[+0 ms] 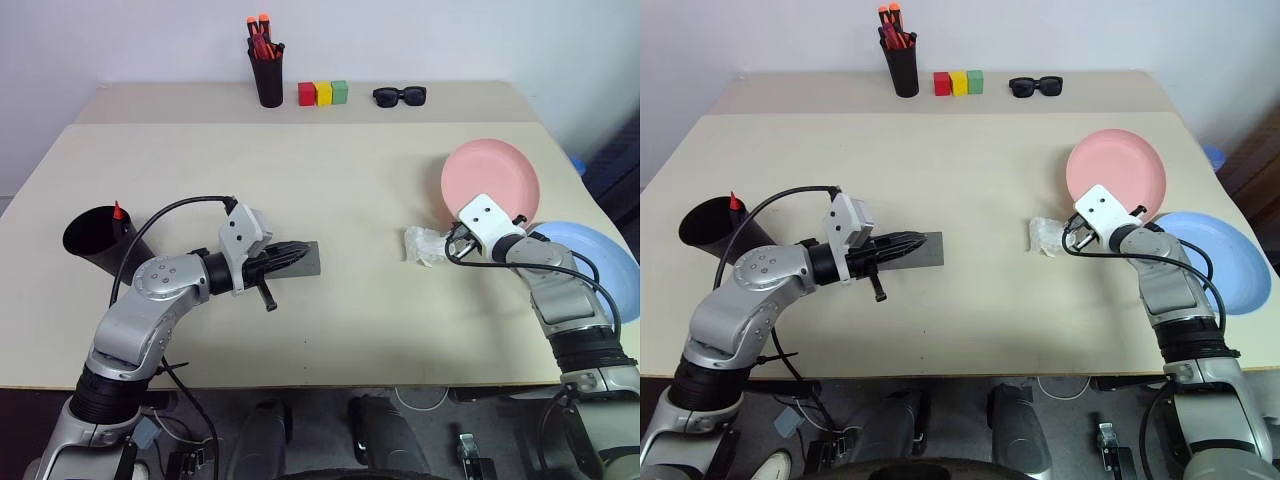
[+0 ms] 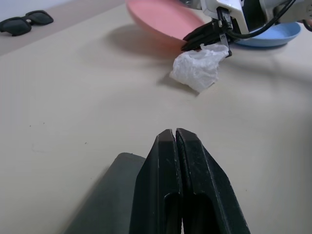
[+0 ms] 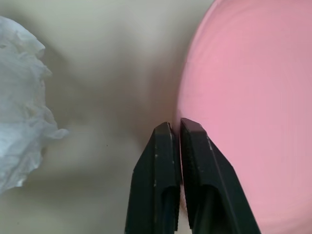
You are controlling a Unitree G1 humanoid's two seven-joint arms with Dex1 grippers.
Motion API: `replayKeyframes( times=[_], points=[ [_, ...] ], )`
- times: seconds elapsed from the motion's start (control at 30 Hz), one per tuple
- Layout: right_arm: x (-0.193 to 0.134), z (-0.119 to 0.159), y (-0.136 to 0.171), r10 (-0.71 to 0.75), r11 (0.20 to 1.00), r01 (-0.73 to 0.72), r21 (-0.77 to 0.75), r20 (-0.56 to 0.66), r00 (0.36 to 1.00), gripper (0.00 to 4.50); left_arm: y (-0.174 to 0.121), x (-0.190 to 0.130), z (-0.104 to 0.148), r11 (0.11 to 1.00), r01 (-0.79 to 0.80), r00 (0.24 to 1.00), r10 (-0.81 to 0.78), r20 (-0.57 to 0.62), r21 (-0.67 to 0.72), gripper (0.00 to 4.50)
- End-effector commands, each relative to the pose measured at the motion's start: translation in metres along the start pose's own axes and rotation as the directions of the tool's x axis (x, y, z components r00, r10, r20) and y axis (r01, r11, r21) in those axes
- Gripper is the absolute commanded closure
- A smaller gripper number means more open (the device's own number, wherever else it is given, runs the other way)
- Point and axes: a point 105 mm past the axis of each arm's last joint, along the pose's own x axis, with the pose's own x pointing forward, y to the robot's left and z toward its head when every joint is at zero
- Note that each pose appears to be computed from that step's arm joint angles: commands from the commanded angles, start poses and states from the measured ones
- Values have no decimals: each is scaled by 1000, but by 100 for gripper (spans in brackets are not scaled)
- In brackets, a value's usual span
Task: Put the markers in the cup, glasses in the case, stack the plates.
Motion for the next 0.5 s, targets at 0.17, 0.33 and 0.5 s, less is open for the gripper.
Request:
replayKeyframes(
  times=[0.17,0.33,0.5],
  points=[
    [-7,13,-17,-93,995,95,-35,55,994,445,-3,2,9,1000,11,999,-12,33,28,450],
    [-16,27,-27,-140,966,162,-201,116,983,445,-4,3,9,1000,16,999,-17,37,27,450],
    [-44,31,-43,-176,935,199,-294,103,979,445,-5,6,9,999,27,999,-28,44,19,450]
  ],
)
